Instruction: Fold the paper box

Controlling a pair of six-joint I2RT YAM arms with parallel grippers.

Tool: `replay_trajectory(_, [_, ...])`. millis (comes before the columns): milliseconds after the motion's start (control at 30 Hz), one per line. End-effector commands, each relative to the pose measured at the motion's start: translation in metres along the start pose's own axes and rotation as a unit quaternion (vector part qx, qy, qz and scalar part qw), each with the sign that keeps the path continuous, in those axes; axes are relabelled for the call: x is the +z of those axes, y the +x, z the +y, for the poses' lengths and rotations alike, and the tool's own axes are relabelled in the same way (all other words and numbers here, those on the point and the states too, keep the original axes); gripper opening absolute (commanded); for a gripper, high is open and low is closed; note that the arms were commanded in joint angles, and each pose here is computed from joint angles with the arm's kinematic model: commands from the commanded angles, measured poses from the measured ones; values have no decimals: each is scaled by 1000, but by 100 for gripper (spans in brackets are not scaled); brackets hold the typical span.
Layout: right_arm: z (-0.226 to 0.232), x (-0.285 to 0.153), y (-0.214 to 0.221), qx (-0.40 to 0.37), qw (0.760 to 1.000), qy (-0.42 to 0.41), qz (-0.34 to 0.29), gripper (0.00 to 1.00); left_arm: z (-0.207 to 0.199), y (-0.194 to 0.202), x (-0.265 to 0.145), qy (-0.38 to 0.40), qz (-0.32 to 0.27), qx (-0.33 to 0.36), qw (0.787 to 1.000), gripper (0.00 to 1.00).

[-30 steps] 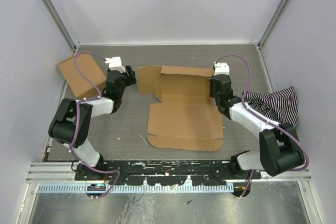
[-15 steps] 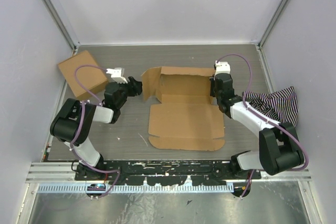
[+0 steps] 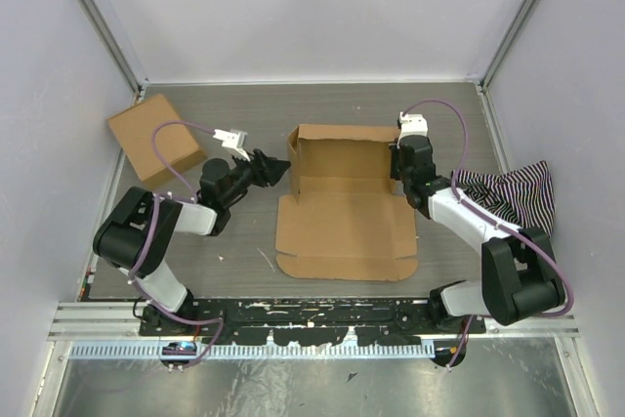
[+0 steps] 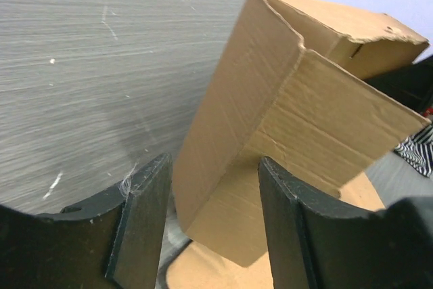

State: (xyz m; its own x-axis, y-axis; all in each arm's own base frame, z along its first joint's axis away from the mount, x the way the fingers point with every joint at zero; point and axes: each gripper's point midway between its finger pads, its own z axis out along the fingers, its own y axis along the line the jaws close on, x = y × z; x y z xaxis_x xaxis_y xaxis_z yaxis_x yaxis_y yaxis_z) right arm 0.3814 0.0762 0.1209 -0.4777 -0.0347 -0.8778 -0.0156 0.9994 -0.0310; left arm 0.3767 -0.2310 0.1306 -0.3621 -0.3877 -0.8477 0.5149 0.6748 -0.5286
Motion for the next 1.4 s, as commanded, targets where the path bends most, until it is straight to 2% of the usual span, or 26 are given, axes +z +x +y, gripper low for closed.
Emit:
replay_trajectory(0, [6,-1,-8,0,1000,-16,0,1,-24,-1,-5,31,-2,15,999,60])
replay_trajectory(433, [20,-9,-7,11,998,-60,-3,2,-32,4,21,-9,18,103,994,61])
replay_trajectory(600, [24,-12,-4,14,997,-71,1,2,-26,2,30,-27,10,106,994,59])
replay_trajectory(733, [27,-14,-2,21,997,-78,7,2,-26,2,32,-59,6,125,990,54])
replay_trajectory(900, [33,-22,-4,37,995,-92,7,2,-19,7,32,-132,16,172,976,53])
replay_trajectory(1067, [40,-28,-3,44,994,-97,12,2,-12,15,32,-217,51,213,951,41])
replay_trajectory(1167, [45,-30,-2,44,994,-95,17,2,-5,16,30,-276,73,238,928,26])
replay_trajectory(1233, [45,-31,-1,46,995,-91,20,2,6,16,21,-331,95,248,906,11])
replay_trajectory(1300, [46,-32,-1,51,994,-88,24,2,15,15,10,-381,118,268,877,1])
replay_trajectory(1367, [48,-32,-1,59,994,-86,29,2,23,9,-3,-434,122,298,842,0])
